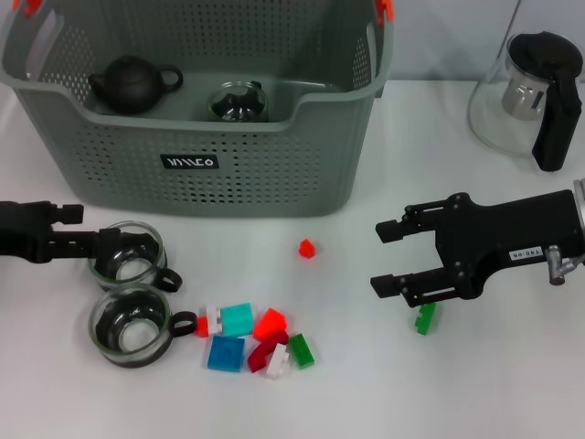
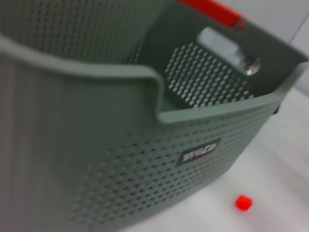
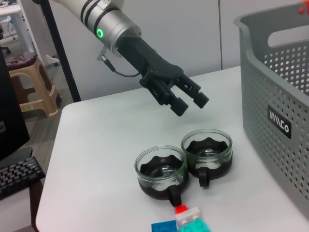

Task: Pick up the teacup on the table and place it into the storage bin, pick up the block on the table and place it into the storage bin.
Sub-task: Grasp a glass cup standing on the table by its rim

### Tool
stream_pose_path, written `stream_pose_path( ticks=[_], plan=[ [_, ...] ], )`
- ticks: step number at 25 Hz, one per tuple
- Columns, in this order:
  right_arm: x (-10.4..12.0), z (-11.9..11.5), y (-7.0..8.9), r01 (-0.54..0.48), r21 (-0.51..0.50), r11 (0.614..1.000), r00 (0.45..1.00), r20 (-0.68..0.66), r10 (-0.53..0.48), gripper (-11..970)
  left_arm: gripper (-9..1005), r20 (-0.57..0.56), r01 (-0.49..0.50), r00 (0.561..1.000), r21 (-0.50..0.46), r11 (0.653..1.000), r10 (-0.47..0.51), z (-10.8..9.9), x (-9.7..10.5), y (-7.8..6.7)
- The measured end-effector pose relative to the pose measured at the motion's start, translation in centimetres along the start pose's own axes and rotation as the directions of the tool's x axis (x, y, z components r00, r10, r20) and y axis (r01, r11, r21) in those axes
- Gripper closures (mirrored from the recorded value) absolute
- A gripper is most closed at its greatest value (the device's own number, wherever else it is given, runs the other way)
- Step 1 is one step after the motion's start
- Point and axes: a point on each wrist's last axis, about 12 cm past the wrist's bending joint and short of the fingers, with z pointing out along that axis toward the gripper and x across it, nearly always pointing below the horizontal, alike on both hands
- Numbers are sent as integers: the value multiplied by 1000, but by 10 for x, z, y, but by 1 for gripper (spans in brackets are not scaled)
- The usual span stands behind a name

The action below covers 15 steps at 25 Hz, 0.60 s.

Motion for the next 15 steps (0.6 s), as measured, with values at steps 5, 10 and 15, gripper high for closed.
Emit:
stream_pose_path(
  ticks=[5, 10, 15],
  plan=[
    [-3, 0, -2, 9, 2, 1000, 1000, -1, -9, 197, 93, -59, 69, 996, -73, 995, -73, 9, -10, 6],
    [-4, -4, -4, 19, 12, 1000, 1000, -3, -19, 197, 96, -72, 102, 991, -143, 984, -113, 6, -21, 12],
    [-5, -11, -8, 26, 24, 999, 1000, -9, -25, 198, 98, -136, 85, 984, -203, 975, -114, 1, -37, 9]
  ],
)
